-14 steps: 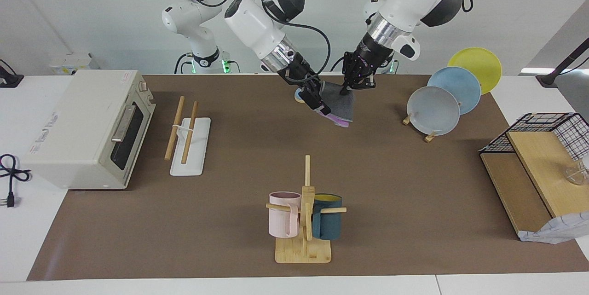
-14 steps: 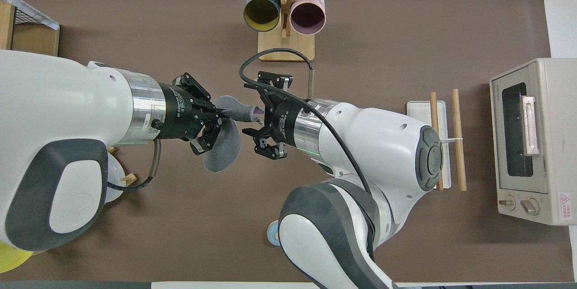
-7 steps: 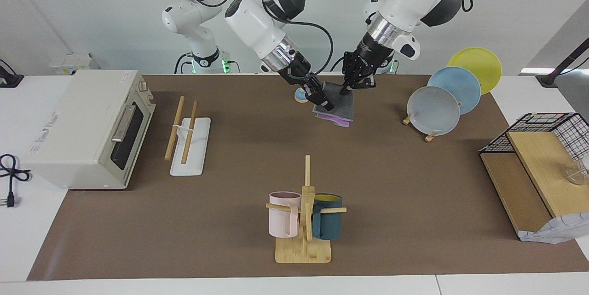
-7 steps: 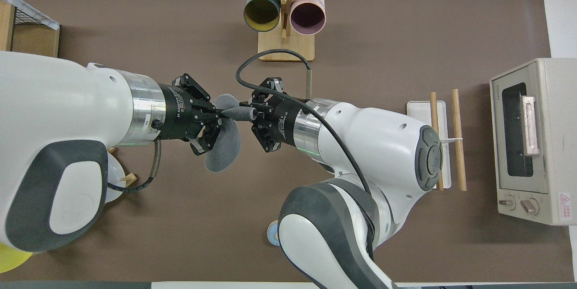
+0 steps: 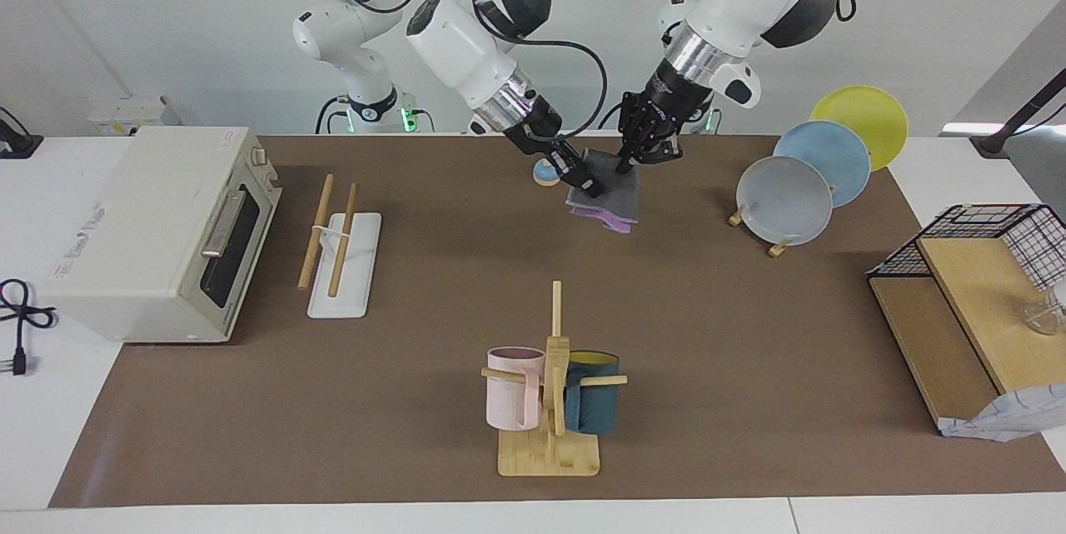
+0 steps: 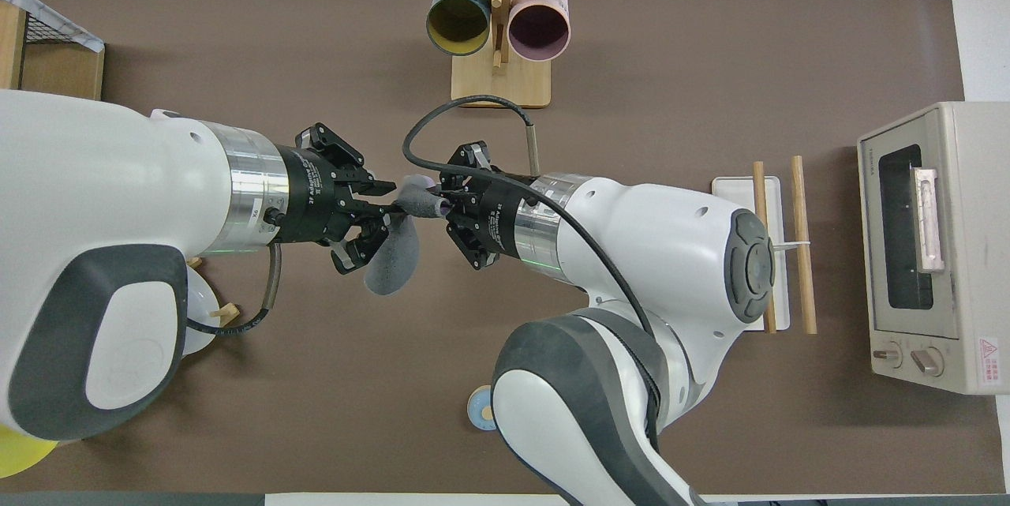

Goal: Fold towel and hang on rack
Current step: 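Grasp the towel with the right gripper from the left gripper, then carry the towel with the right gripper while the left gripper withdraws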

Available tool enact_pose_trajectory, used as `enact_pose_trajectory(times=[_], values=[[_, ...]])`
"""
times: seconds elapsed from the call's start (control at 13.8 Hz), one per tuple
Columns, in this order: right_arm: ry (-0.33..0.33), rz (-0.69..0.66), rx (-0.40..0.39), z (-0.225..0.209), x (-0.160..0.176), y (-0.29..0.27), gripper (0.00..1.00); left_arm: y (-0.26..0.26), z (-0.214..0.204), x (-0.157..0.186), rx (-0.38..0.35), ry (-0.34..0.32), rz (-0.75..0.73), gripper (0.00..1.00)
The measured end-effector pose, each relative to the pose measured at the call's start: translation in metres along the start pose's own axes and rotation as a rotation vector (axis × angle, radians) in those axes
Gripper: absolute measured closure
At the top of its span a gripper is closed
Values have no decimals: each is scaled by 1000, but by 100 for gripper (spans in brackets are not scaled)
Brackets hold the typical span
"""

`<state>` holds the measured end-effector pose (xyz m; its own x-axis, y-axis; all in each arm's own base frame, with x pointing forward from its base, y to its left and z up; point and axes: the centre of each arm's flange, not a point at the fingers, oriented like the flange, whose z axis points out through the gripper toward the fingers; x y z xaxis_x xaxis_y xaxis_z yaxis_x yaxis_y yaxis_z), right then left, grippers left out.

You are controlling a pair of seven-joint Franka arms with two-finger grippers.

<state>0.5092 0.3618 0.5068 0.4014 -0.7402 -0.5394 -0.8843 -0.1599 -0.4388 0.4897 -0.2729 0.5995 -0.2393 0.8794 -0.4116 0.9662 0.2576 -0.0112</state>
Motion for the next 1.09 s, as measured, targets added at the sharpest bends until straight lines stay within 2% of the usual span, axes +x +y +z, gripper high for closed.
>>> enact_pose_trajectory(times=[0.14, 0.29, 0.43, 0.8, 0.94, 1.09], values=[[72, -219, -122, -3, 18, 1, 98, 5, -2, 4, -13, 3, 65, 44], [158, -459, -262, -16, 51, 0, 98, 17, -7, 17, -25, 7, 164, 20], [188, -577, -367, -34, 86, 0, 98, 34, -14, 37, -41, 14, 260, 2], [136, -637, -520, -118, 202, 5, 98, 75, -30, 95, -64, 50, 649, 0], [103, -642, -540, -163, 249, 14, 98, 89, -39, 128, -34, 74, 860, 0], [73, -666, -553, -197, 284, 27, 98, 97, -46, 152, 4, 130, 1040, 0]])
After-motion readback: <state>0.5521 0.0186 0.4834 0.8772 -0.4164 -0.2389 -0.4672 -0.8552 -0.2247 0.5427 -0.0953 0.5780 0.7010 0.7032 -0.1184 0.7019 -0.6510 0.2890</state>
